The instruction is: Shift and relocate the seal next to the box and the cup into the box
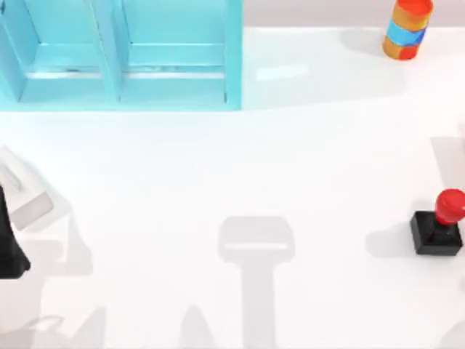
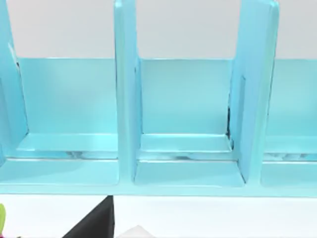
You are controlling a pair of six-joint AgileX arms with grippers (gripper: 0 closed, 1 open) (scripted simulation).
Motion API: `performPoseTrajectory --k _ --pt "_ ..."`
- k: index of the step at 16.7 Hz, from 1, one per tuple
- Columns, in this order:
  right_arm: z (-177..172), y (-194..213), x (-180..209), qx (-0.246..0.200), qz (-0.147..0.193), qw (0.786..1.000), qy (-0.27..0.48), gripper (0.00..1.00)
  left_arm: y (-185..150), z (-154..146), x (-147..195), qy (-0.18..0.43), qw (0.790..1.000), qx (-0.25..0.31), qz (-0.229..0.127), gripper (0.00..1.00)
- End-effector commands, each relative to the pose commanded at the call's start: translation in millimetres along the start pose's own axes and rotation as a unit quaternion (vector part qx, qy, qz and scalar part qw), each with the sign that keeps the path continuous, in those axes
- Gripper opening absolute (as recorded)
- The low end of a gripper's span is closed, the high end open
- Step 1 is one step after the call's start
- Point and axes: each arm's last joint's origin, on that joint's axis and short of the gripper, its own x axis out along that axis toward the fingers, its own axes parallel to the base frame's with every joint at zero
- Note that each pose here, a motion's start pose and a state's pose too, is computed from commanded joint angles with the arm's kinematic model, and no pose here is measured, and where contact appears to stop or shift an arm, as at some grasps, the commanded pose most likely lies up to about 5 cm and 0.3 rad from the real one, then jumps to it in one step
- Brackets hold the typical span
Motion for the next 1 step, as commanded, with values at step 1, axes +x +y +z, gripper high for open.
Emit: performPoseTrajectory --k 1 --pt "-0.1 0.1 -0.5 0.000 0.000 1.000 0.000 1.00 0.0 0.0 0.0 0.000 1.000 0.000 0.000 1.00"
